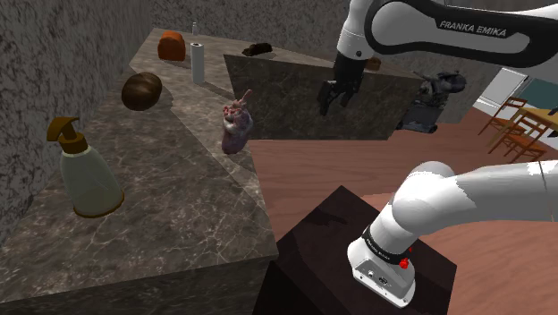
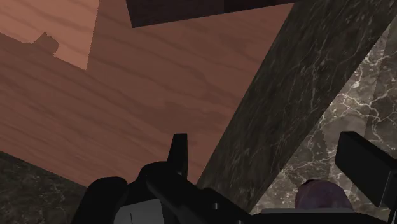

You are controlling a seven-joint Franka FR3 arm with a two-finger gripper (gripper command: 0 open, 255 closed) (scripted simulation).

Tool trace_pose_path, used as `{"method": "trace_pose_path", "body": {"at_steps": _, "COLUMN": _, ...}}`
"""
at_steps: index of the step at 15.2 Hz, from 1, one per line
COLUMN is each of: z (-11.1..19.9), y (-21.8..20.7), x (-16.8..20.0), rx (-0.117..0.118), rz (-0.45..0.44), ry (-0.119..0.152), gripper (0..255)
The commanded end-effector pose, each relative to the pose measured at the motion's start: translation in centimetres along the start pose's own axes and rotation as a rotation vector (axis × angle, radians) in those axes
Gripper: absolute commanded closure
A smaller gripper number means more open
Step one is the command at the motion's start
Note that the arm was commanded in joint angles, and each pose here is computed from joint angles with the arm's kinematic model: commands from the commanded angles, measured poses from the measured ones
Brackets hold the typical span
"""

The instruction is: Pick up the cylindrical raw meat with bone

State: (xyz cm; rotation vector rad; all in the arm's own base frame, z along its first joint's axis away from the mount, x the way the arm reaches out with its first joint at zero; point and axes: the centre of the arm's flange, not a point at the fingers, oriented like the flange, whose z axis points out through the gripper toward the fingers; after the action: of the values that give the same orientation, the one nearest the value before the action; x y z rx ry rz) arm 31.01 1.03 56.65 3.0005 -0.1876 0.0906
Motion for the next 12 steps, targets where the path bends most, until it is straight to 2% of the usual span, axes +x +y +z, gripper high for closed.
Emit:
{"method": "trace_pose_path", "body": {"at_steps": 1, "z": 0.0, "y": 0.0, "x": 0.0, "rx": 0.0, "rz": 0.0, "ry": 0.0, "gripper": 0}}
{"method": "trace_pose_path", "body": {"at_steps": 12, "z": 2.9, "y": 0.1, "x": 15.4, "rx": 0.251, "rz": -0.148, "ry": -0.086, "gripper": 0}}
